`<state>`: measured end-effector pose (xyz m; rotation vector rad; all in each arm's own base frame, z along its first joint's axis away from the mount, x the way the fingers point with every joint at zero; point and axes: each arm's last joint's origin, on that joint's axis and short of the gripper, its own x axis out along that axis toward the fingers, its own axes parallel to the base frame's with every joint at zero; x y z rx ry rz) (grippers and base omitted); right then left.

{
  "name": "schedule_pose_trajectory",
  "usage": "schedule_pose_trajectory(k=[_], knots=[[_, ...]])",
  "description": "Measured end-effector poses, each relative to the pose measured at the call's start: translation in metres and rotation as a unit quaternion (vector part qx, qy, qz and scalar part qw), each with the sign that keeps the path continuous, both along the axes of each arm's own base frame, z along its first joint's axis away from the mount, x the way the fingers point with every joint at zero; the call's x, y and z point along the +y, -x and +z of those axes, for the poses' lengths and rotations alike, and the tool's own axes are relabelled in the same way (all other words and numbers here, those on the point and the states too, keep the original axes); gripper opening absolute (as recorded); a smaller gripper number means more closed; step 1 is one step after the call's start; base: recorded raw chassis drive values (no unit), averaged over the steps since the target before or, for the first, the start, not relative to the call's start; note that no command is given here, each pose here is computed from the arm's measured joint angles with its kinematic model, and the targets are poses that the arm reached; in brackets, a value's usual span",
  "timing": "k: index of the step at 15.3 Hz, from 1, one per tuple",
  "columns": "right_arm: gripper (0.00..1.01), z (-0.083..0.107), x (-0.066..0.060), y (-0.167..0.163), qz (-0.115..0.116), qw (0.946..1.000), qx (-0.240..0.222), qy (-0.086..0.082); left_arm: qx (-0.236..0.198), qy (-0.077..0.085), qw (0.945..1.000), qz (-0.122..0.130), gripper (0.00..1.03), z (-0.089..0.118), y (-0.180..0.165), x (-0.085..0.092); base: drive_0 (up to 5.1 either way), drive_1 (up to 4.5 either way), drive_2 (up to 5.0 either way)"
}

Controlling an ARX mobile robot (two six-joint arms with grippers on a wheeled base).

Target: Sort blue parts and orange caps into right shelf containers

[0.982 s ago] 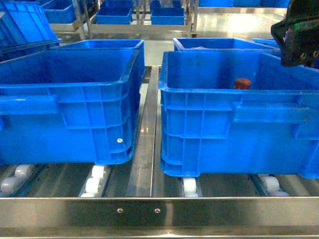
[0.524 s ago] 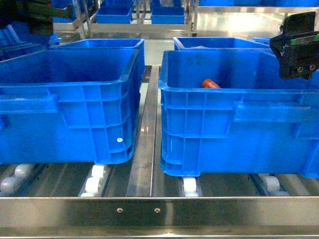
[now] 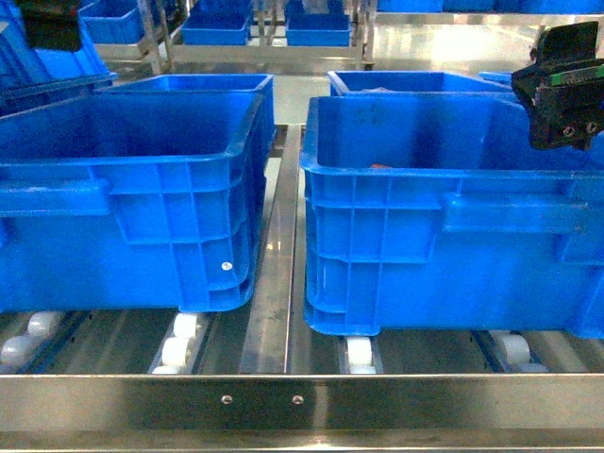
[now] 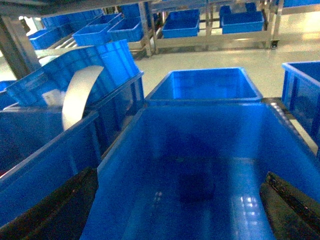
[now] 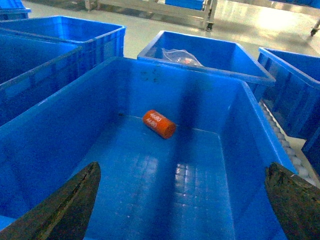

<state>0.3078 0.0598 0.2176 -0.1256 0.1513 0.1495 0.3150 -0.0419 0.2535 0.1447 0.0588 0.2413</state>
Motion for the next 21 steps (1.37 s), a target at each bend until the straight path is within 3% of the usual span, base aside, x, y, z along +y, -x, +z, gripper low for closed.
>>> schedule_pose_trajectory(k=[1, 2, 3, 6, 10, 11, 14, 15, 17, 21], knots=[[0.94, 0.001, 0.0, 0.001, -0.016, 0.9995, -0.027, -0.008, -0.022, 0.015, 0.9996, -0.011, 0.93, -0.013, 0.022, 0.008, 0.0, 0.0, 0.0], [0.84, -0.001, -0.004, 0.01, -0.052, 0.996, -0.065, -0.032, -0.031, 0.037, 0.9967, -0.065, 0.83, -0.028, 0.033, 0.013, 0.0, 0.0, 0.0], [0.73, -0.007, -0.011, 0.024, -0.064, 0.9941, -0.076, -0.044, -0.013, 0.053, 0.9934, -0.101, 0.7, -0.047, 0.047, 0.018, 0.0, 0.0, 0.0], [0.44, -0.018, -0.028, 0.054, -0.079, 0.9925, -0.076, -0.054, -0.033, 0.065, 0.9896, -0.124, 0.41, -0.05, 0.076, 0.022, 0.0, 0.0, 0.0], [0.02, -0.031, -0.04, 0.091, -0.074, 0.9932, -0.072, -0.055, -0.016, 0.07, 0.9908, -0.115, 0.01, -0.069, 0.108, 0.031, 0.0, 0.0, 0.0], [0.02, -0.034, -0.043, 0.1, -0.075, 0.993, -0.071, -0.056, -0.018, 0.072, 0.9894, -0.125, 0.02, -0.07, 0.116, 0.037, 0.0, 0.0, 0.0], [0.02, -0.041, -0.052, 0.124, -0.071, 0.9934, -0.069, -0.057, -0.022, 0.072, 0.9904, -0.116, 0.02, -0.076, 0.138, 0.043, 0.0, 0.0, 0.0], [0.02, -0.044, -0.061, 0.137, -0.083, 0.9924, -0.07, -0.058, -0.021, 0.072, 0.99, -0.119, 0.02, -0.079, 0.15, 0.042, 0.0, 0.0, 0.0], [0.02, -0.048, -0.06, 0.145, -0.074, 0.9917, -0.086, -0.06, -0.037, 0.07, 0.9895, -0.12, 0.02, -0.081, 0.158, 0.042, 0.0, 0.0, 0.0], [0.02, -0.058, -0.06, 0.151, -0.076, 0.9938, -0.058, -0.058, -0.025, 0.071, 0.99, -0.119, 0.02, -0.089, 0.163, 0.042, 0.0, 0.0, 0.0]])
